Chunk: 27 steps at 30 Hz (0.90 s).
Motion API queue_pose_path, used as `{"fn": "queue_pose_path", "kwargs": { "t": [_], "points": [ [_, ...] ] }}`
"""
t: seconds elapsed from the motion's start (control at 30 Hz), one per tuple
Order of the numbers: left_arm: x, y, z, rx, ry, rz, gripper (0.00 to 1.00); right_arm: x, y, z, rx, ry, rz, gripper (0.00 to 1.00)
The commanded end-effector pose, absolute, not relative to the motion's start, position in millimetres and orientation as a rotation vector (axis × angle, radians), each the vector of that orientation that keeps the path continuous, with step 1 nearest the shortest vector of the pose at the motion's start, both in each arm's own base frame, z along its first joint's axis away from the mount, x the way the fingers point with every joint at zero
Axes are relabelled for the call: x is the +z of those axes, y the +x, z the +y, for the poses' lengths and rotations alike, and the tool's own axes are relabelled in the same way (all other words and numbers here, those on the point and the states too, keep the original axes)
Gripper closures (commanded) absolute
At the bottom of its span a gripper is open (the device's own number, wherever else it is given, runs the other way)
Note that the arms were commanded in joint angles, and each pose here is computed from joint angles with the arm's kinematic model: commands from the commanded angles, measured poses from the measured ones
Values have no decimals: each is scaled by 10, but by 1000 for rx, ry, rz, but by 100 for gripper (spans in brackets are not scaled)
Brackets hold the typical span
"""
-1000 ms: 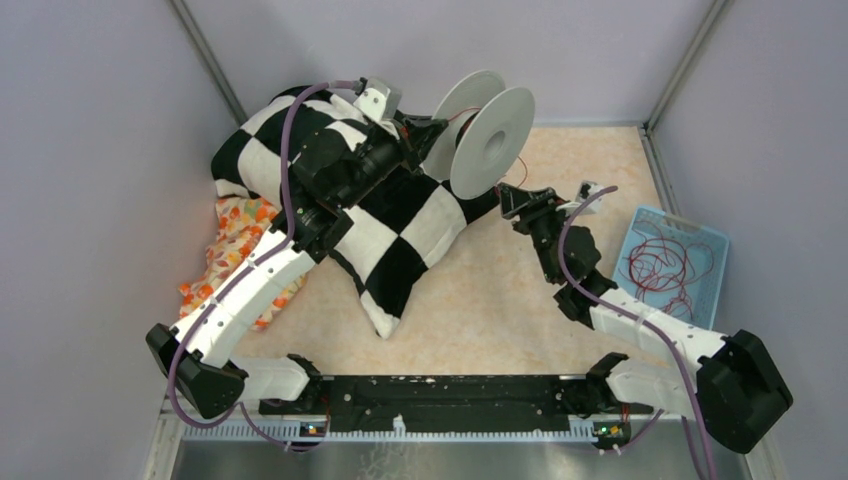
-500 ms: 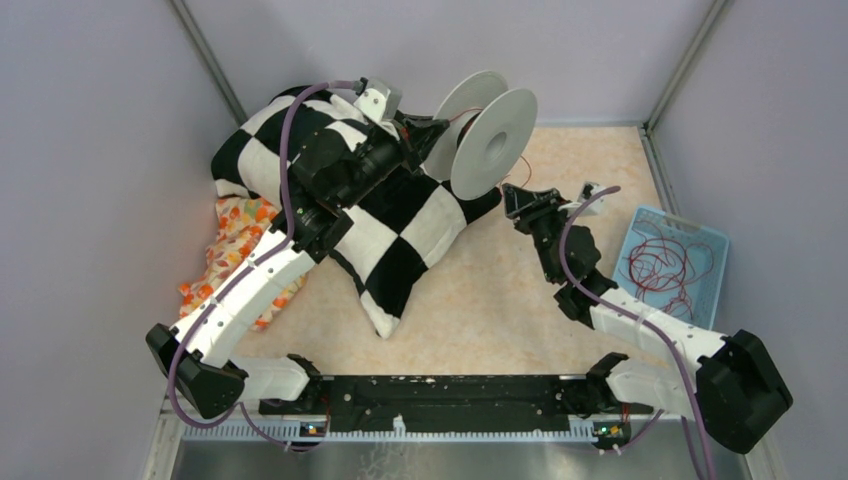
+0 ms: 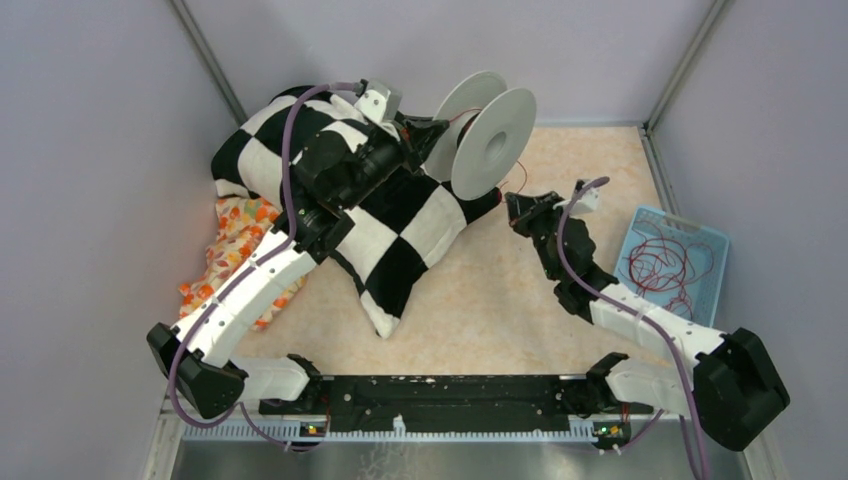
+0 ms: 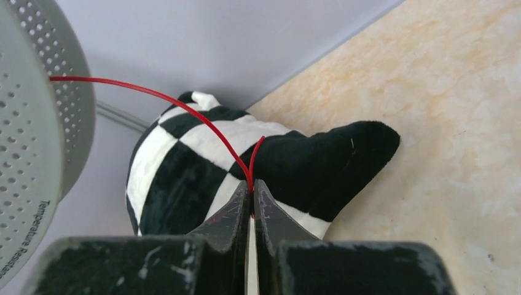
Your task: Wrap the cables
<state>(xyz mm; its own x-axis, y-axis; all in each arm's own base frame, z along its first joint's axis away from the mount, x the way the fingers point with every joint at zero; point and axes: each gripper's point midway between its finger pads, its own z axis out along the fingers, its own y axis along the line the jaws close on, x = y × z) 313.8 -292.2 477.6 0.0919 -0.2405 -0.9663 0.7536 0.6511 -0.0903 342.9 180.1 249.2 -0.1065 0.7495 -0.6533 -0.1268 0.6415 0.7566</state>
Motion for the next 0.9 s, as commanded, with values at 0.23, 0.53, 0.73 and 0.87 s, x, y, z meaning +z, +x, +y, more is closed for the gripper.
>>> {"fn": "queue_pose_path", "kwargs": {
  "t": [0.23, 0.53, 0.73, 0.87],
  "points": [
    [4684, 3586, -2758, -815, 74, 1252, 100, 2498, 3140, 2554, 950, 95, 1858, 100],
    [3992, 3754, -2923, -683, 133, 1407, 100, 2693, 2652, 2966, 1060, -81, 1879, 100],
    [3797, 3517, -3024, -746, 269, 1389, 100, 3077, 2617, 3020, 1127, -108, 1799, 100],
    [3688, 3410, -3058, -757, 345, 1397, 100, 3260, 2656, 3025, 1137, -88, 1760, 100]
  ]
}}
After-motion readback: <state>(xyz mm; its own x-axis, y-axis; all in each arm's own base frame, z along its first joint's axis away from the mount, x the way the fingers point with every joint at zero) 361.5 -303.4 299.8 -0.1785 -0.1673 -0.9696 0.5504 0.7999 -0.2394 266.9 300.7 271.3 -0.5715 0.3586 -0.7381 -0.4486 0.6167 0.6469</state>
